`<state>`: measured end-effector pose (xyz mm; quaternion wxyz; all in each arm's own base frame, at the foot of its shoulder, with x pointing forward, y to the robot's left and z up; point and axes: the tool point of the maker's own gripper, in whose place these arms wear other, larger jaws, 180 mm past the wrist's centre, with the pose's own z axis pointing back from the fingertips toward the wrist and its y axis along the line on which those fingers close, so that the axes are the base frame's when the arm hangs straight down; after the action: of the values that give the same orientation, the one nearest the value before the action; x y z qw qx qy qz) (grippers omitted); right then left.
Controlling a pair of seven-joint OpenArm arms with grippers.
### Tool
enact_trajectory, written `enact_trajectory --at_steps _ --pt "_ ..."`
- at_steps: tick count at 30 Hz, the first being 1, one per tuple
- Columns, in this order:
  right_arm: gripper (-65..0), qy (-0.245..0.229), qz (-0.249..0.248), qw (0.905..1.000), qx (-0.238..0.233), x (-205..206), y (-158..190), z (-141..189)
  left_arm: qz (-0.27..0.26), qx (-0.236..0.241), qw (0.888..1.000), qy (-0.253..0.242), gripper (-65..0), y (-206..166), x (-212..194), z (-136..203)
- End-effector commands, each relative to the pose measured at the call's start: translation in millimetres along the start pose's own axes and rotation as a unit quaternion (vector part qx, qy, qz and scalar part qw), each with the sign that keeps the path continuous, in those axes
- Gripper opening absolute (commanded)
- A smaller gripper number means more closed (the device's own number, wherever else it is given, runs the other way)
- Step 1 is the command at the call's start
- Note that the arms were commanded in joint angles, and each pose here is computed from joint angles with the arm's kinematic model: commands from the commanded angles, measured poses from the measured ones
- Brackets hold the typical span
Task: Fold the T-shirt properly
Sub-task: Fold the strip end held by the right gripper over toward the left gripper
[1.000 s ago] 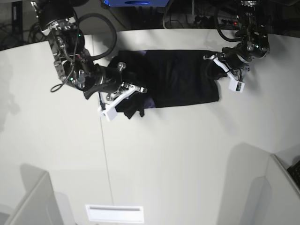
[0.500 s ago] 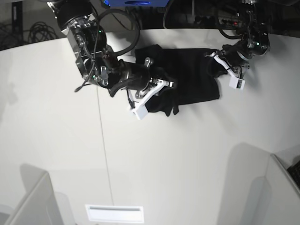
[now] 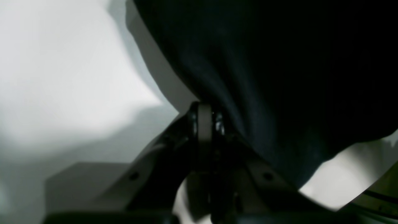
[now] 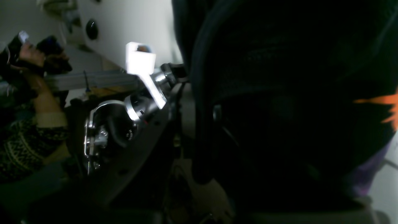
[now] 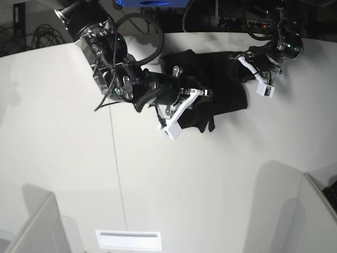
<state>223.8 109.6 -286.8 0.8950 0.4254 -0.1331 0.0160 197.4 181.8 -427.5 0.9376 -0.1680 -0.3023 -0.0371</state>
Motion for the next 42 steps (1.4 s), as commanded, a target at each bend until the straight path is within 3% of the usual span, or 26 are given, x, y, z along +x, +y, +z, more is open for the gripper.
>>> enact_trajectory --at_steps 1,16,27,37,42 --pt "-65.0 -0.017 0.011 0.9997 0.013 9.6 10.0 3.2 -0.005 0.000 1.000 -0.008 -65.0 0.2 6.0 2.5" --pt "-65.0 -0.040 0.053 0.9967 -0.047 9.4 -19.6 -39.5 -0.006 0.000 1.000 -0.007 -65.0 -0.4 5.6 3.2" --pt "-65.0 -0.038 0.099 0.9942 -0.018 8.2 -6.2 -42.4 -0.005 0.001 1.000 -0.007 -65.0 0.2 5.4 3.3" --pt "-65.0 -0.026 0.199 0.9795 0.013 -10.6 18.2 -53.2 -0.004 0.003 1.000 -0.009 -65.0 2.4 7.0 3.7" --pt "-65.0 -0.008 0.186 0.9824 -0.012 -14.2 -3.6 -64.9 0.004 0.025 0.999 -0.020 -65.0 18.5 12.8 12.0"
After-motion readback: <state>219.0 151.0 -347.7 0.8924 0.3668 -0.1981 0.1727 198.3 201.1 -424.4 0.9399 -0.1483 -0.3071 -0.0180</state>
